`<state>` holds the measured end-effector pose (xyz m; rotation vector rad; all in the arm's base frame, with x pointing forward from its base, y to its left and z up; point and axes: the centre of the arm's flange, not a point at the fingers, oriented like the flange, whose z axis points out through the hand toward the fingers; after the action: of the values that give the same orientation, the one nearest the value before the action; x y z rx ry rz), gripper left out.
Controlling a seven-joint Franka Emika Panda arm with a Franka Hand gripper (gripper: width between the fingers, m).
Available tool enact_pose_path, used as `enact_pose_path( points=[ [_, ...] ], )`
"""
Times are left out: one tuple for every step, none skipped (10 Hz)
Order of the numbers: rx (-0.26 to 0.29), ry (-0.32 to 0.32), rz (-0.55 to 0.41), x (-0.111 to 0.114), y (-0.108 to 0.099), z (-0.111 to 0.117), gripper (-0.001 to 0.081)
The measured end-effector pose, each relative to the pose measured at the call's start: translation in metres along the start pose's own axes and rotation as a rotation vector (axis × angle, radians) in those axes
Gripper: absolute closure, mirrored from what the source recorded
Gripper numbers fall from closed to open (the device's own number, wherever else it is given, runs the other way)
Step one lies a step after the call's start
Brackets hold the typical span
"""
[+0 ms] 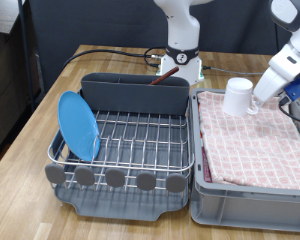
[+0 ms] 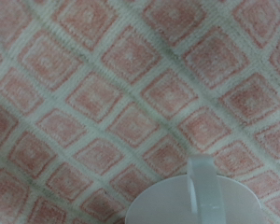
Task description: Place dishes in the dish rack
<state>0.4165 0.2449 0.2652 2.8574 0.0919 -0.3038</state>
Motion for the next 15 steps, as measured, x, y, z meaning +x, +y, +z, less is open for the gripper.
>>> enact_pose_path(
  points=[
    [0.001,0.002,-0.003,-0.001,0.001,0.004,0.0003],
    [0.001,0.002,-0.005,-0.001,0.003,0.008,0.0003],
    [0.002,0.002,-0.006,-0.002,0.004,0.011,0.0003],
    [0.001,0.001,-0.006,-0.003,0.005,0.014,0.0003],
    [-0.001,0.001,-0.007,-0.004,0.006,0.017,0.0003],
    [-0.003,0.001,-0.009,-0.005,0.007,0.02,0.0085],
    [-0.004,0.001,-0.009,-0.006,0.008,0.022,0.0085],
    [-0.005,0.0,-0.008,-0.006,0.009,0.024,0.025],
    [-0.006,-0.002,-0.007,-0.006,0.009,0.025,0.025],
    [-0.006,-0.004,-0.006,-0.007,0.01,0.026,0.044],
    [-0.006,-0.005,-0.006,-0.007,0.011,0.028,0.044],
    [-0.005,-0.004,-0.006,-0.007,0.011,0.029,0.0624],
    [-0.003,-0.002,-0.006,-0.007,0.012,0.029,0.0737],
    [-0.003,-0.002,-0.006,-0.007,0.012,0.029,0.0737],
    [-0.003,-0.002,-0.005,-0.006,0.013,0.029,0.0735]
  ],
)
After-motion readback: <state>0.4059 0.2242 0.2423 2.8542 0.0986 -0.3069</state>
